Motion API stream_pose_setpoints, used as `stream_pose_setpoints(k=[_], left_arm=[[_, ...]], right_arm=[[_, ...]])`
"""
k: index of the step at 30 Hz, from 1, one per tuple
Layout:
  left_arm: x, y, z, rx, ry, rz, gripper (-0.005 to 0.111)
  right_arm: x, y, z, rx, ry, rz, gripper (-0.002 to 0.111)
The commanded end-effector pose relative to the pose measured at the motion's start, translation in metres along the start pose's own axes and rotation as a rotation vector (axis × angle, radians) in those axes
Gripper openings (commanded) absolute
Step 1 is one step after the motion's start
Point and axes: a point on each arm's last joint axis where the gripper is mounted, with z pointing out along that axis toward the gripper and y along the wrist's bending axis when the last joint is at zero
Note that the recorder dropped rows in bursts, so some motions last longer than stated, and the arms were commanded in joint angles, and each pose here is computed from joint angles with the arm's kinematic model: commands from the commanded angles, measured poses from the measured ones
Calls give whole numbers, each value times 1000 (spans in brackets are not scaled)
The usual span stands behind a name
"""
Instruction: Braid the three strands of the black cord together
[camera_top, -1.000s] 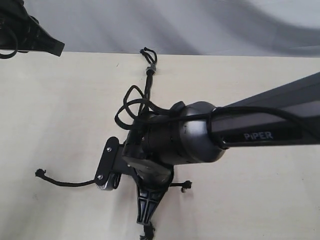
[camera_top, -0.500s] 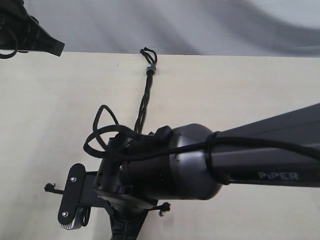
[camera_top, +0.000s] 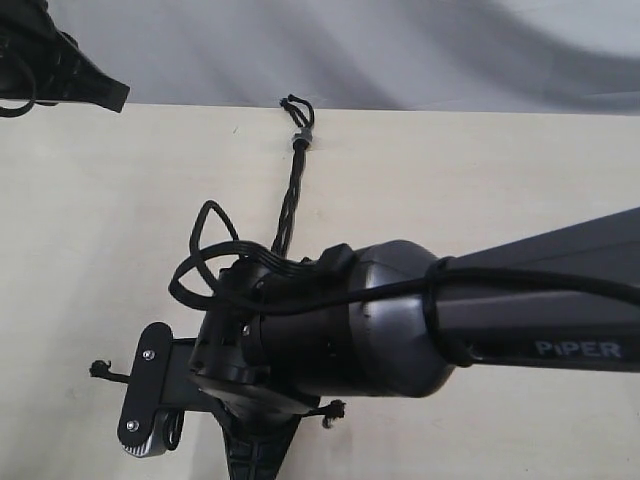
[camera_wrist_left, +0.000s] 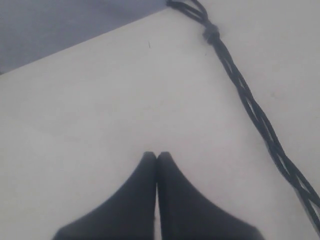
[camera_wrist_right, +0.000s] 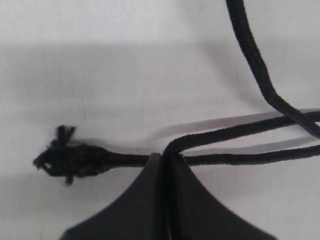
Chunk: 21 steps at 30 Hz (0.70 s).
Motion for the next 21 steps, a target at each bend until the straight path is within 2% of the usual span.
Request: stream_pose_setpoints(k=[1,13,21], left_arm=[[1,0,-1,5,-3,-15,0],[1,0,-1,5,-3,-15,0],[2,0,-1,7,9,-15,0]], right_arm=[[1,-2,-2,36,10,20,0],[8,-19,-16,197,44,69,0],[14,-17,3,241,100,28,0]])
